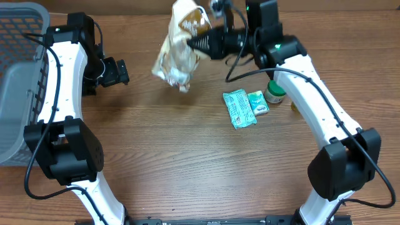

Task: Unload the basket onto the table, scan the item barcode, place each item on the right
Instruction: 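Carry the Pantree bag up to the white scanner with the right gripper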

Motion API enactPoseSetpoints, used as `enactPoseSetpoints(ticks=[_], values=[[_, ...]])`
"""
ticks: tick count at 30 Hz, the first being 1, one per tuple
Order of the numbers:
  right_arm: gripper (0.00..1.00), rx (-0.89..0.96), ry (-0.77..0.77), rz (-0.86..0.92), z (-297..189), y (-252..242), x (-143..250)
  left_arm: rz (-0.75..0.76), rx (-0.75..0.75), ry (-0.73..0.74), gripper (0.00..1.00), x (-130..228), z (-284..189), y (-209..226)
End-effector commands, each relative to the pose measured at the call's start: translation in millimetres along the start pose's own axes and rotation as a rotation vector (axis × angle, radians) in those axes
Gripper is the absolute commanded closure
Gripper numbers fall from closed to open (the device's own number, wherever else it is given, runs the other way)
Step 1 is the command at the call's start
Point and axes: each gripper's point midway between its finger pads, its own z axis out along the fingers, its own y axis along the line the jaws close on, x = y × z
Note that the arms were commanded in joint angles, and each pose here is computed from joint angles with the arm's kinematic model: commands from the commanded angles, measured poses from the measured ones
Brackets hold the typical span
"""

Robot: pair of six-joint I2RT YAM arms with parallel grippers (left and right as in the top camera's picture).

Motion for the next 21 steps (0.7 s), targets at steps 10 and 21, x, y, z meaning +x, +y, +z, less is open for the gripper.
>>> enactPoseSetpoints(ticks=[10, 21], values=[[0.96, 0.469, -0.245, -0.707, -24, 7, -105, -0.013, -0.008, -0.01, 0.01, -2, -2, 1], [0.96, 0.719, -0.333, -0.968, -12, 2, -136, -0.013, -0.008, -0.01, 0.0, -2, -2, 1]])
